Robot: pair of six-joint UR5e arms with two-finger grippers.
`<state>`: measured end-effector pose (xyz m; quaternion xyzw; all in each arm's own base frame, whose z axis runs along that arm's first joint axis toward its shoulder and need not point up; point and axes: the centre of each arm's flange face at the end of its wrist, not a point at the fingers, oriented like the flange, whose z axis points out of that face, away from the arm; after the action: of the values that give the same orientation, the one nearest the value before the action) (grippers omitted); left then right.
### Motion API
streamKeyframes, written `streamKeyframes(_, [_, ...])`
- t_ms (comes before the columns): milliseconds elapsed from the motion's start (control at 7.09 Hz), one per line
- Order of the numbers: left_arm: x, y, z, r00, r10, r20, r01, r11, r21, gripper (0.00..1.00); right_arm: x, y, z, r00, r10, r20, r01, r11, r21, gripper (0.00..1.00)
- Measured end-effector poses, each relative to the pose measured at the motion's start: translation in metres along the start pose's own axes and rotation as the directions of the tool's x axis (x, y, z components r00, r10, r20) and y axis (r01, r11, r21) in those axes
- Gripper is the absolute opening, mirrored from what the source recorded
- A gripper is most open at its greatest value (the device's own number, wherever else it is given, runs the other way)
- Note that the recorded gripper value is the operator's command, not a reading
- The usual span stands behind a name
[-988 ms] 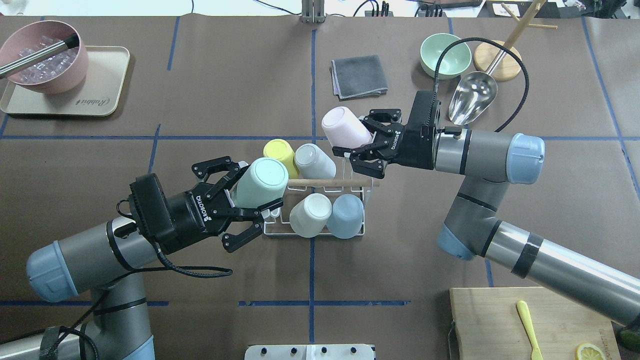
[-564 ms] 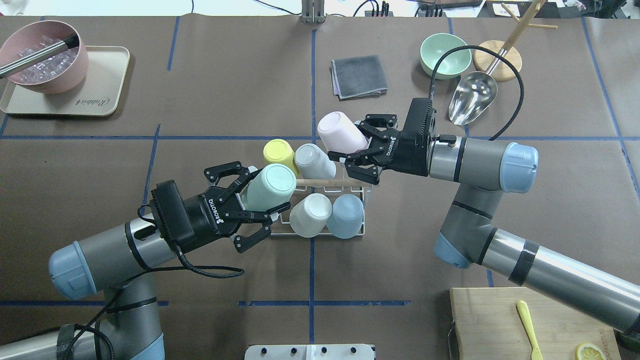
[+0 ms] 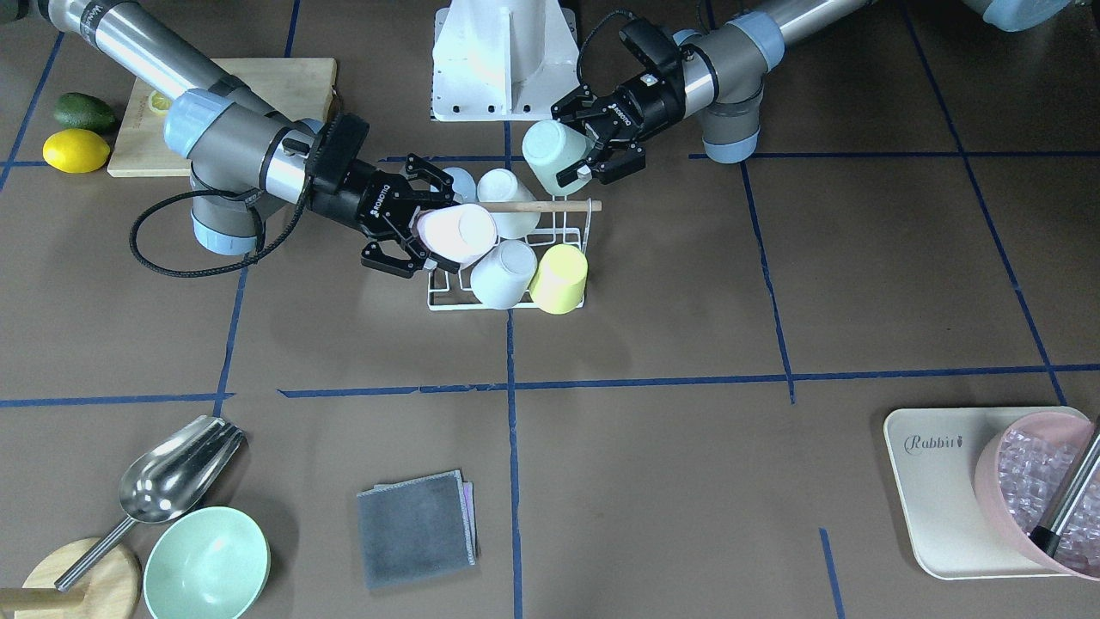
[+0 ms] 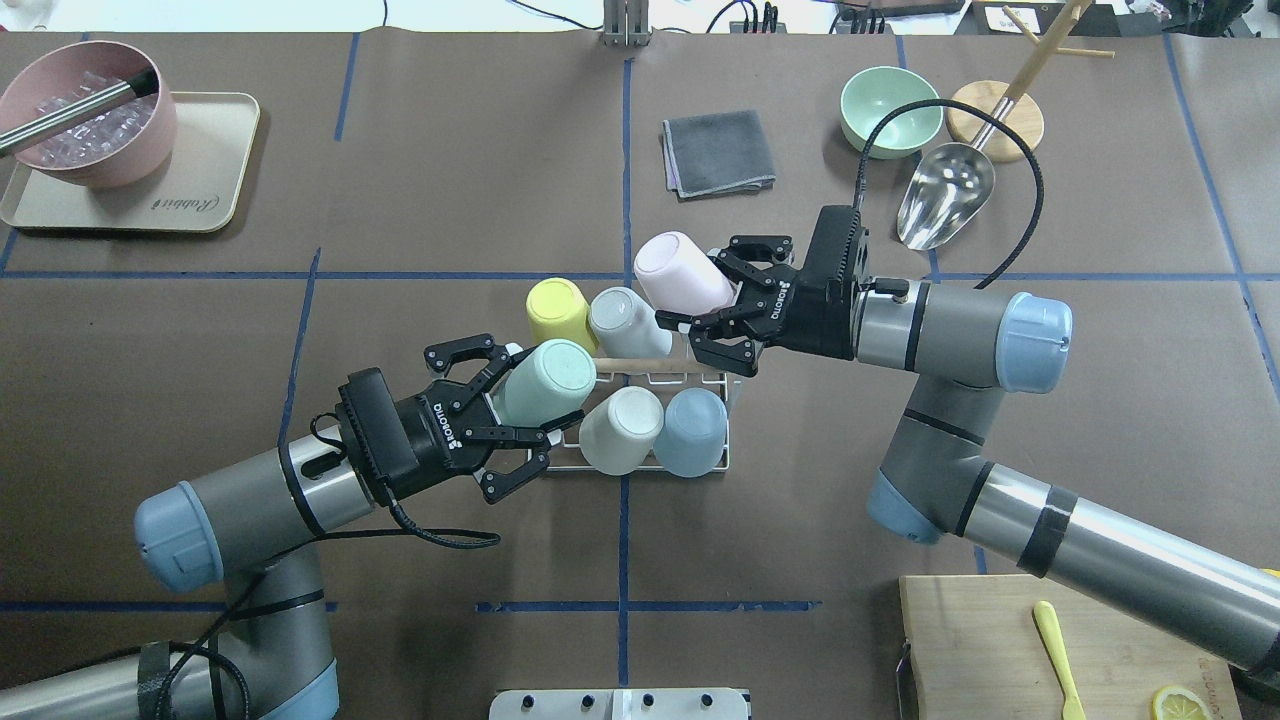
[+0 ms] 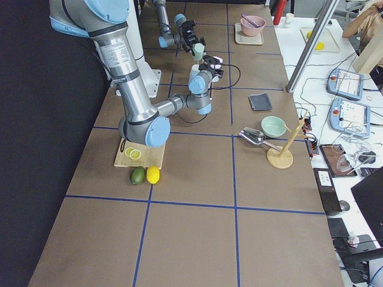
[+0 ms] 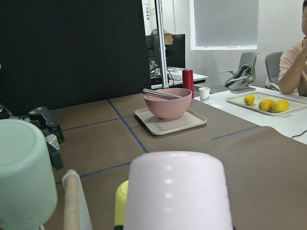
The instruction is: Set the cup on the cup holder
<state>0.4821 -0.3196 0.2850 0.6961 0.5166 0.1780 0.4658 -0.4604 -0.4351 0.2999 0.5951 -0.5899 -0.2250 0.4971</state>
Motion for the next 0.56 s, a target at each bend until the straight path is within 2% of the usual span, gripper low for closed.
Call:
streamKeyframes(282, [0.0019, 0.0086, 0.0011, 1.0, 0.001, -0.002, -0.001, 1.0, -0.016, 0.09, -0.0025, 0.0031, 0.0002, 1.0, 0.003, 0.004, -0.003, 1.0, -0.005, 0.13])
streamKeyframes(423, [0.0024, 0.0101, 0.0011, 1.0, 0.001, -0.003, -0.001, 1.0, -0.018, 0.16, -0.0027, 0.0038, 0.0002, 1.0, 0.003, 0.004, -0.003, 1.0, -0.006, 0.14])
streamKeyframes(564, [0.0025, 0.0107, 0.0009, 1.0, 0.001, -0.003, -0.001, 1.0, -0.02, 0.36, -0.0026, 0.0042, 0.0001, 1.0, 0.005, 0.004, -0.005, 1.0, -0.006, 0.15])
